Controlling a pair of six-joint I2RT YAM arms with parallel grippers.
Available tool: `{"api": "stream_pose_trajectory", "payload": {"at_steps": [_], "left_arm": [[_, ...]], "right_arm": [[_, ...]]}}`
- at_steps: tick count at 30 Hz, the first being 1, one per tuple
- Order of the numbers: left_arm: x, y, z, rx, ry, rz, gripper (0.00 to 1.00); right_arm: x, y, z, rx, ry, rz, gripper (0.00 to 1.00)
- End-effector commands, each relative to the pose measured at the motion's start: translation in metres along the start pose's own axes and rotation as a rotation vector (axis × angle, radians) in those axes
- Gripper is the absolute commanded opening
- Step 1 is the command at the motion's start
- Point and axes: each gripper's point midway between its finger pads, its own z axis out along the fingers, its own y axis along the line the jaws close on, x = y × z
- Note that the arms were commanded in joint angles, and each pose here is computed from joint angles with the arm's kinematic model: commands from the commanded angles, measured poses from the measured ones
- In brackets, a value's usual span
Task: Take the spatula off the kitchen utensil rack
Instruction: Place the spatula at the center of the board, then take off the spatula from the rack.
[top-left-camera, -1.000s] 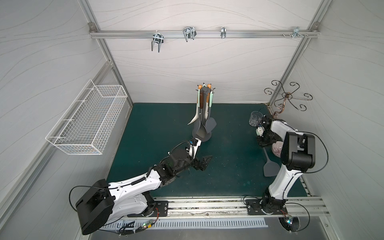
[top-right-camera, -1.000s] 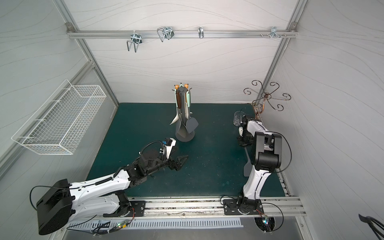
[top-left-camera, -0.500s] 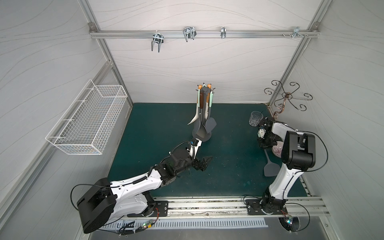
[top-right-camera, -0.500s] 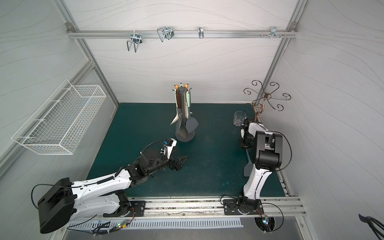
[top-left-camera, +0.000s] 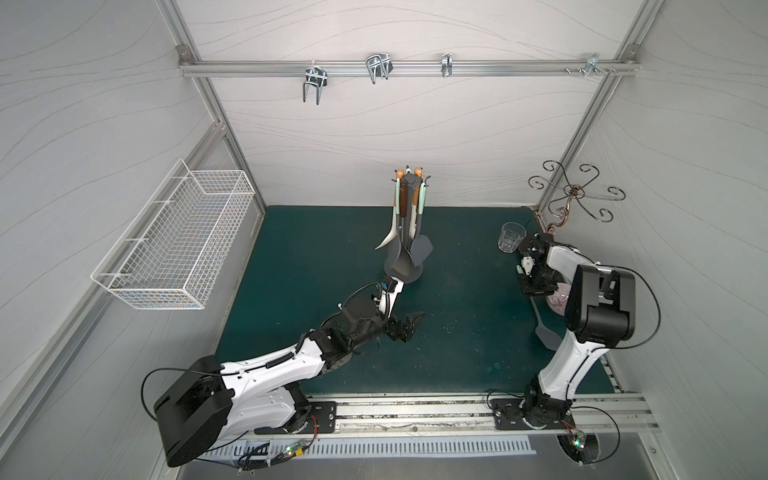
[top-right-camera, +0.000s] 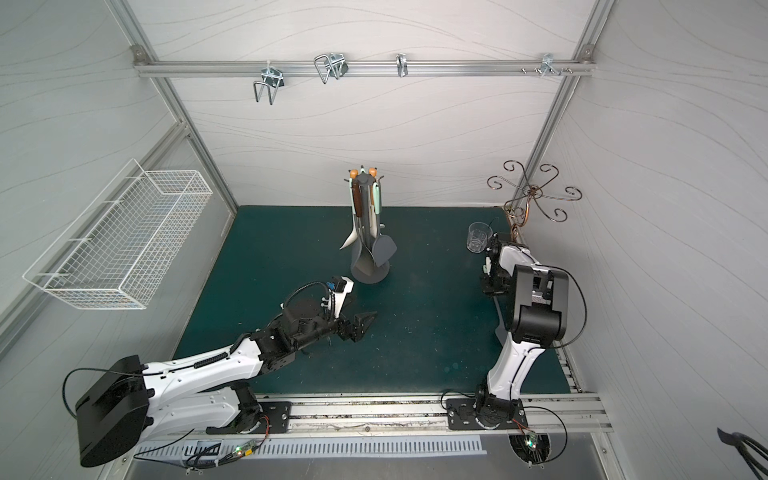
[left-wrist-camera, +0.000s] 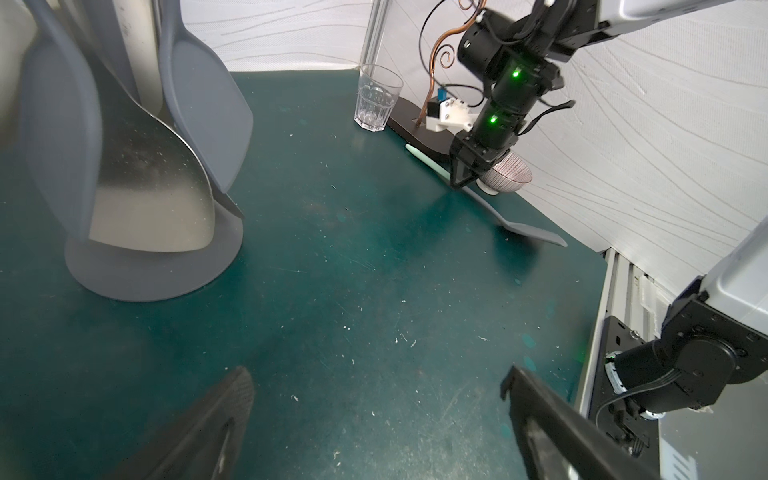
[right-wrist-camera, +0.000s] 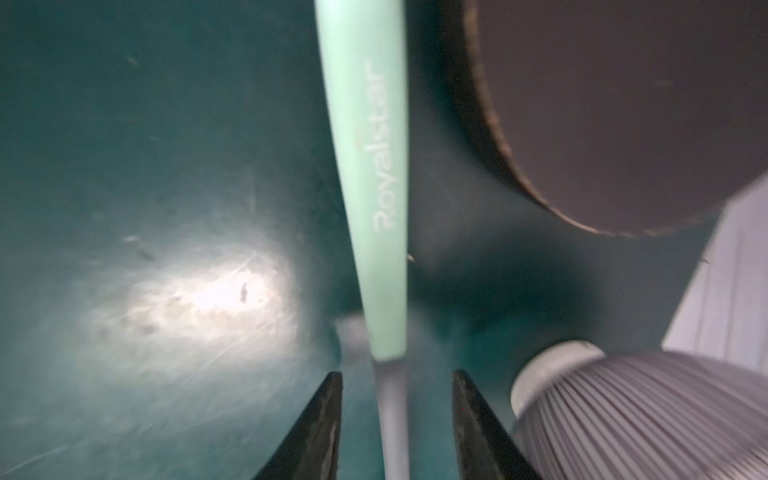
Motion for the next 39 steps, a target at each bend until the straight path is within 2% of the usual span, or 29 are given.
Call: {"api": "stream_pose_trajectory", "payload": {"at_steps": [1, 6, 10, 12, 15, 21, 25, 33, 39], "left_arm": [[-0.023, 0.000, -0.007, -0.024, -0.067, 0.035, 0.99], [-0.035, 0.000, -0.019, -0.042, -0.097, 0.036, 0.99], [-0.048, -0.008, -0.038, -0.007, -0.146, 0.027, 1.00], [-0.053, -0.003, -0.045, -0.041, -0.164, 0.030, 1.00], [-0.063, 0.007, -0.057, -0.109, -0.198, 0.010, 1.00], [-0.075, 0.017, -0.079, -0.174, -0.260, -0.004, 1.00], [-0.075, 0.026, -0.088, -0.225, -0.296, 0.012, 1.00], [-0.076, 0.025, -0.079, -0.220, -0.283, -0.002, 1.00], [-0.099, 0.014, -0.068, -0.206, -0.241, -0.010, 1.00]], "right_arm": [[-0.012, 0.007, -0.049, -0.036, -0.142, 0.065, 0.53], [-0.024, 0.040, -0.103, -0.137, -0.338, 0.089, 0.61], [-0.025, 0.080, -0.149, -0.199, -0.493, 0.059, 0.75], [-0.022, 0.098, -0.168, -0.235, -0.545, 0.044, 0.80], [-0.017, 0.120, -0.190, -0.309, -0.592, 0.047, 0.99], [-0.004, 0.143, -0.207, -0.403, -0.601, 0.116, 0.99], [-0.004, 0.146, -0.216, -0.469, -0.689, 0.163, 0.99], [0.004, 0.167, -0.265, -0.682, -0.966, 0.035, 0.99], [0.001, 0.179, -0.294, -0.808, -1.071, -0.010, 0.99]]}}
